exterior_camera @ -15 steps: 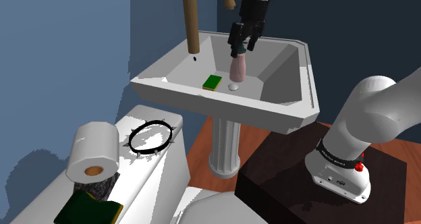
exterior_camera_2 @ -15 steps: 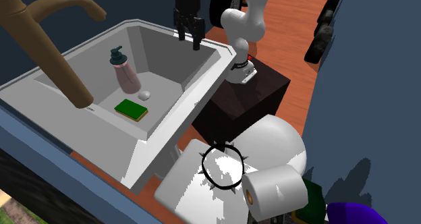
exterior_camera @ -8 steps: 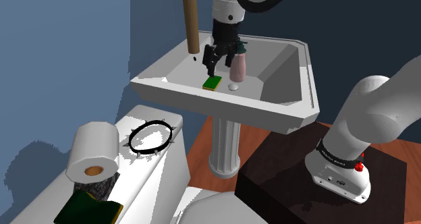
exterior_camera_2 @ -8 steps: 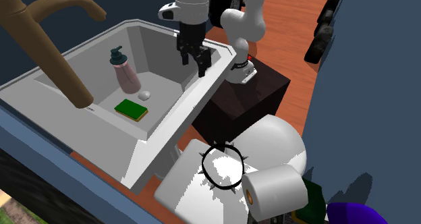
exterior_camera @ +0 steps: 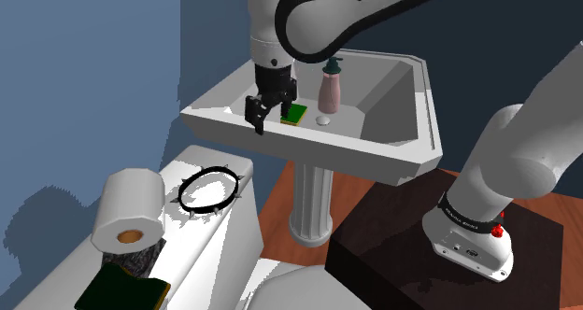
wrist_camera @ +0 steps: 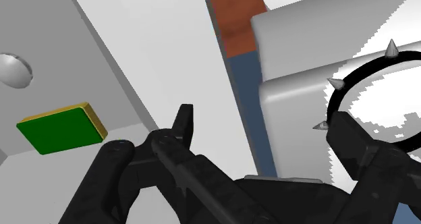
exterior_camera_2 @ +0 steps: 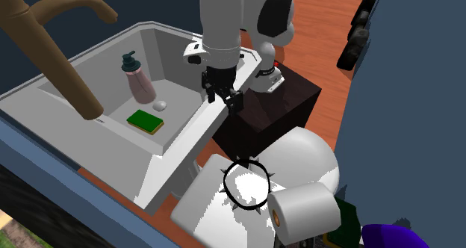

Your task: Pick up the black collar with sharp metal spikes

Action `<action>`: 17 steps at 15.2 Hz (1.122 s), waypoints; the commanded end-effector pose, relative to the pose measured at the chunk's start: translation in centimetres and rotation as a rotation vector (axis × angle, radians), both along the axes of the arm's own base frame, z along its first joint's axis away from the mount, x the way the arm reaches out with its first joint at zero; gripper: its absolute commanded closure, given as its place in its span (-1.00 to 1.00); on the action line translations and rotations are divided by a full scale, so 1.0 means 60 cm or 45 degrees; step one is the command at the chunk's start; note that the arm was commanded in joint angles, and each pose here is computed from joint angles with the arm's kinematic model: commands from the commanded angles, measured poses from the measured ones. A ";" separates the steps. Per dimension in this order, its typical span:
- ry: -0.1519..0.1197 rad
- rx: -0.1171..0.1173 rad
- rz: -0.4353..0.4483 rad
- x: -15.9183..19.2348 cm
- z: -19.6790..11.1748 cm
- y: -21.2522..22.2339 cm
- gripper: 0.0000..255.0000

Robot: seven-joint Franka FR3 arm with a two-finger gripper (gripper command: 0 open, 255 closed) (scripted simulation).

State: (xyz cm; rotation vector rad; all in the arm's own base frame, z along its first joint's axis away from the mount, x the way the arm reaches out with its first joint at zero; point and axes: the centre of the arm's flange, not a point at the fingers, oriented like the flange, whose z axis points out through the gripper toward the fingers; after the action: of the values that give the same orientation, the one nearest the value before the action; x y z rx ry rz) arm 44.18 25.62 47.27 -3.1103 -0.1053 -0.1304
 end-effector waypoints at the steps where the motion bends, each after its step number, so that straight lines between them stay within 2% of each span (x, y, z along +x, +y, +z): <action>1: 0.007 -0.006 0.014 0.019 -0.022 0.039 -1.00; 10: 0.037 -0.039 0.081 0.081 -0.130 0.201 -1.00; 17: 0.037 -0.040 0.082 0.081 -0.184 0.203 -1.00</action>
State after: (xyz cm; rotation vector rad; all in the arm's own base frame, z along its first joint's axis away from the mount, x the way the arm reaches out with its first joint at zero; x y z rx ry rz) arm 49.13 37.73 36.84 -3.1345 -0.2080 -0.0820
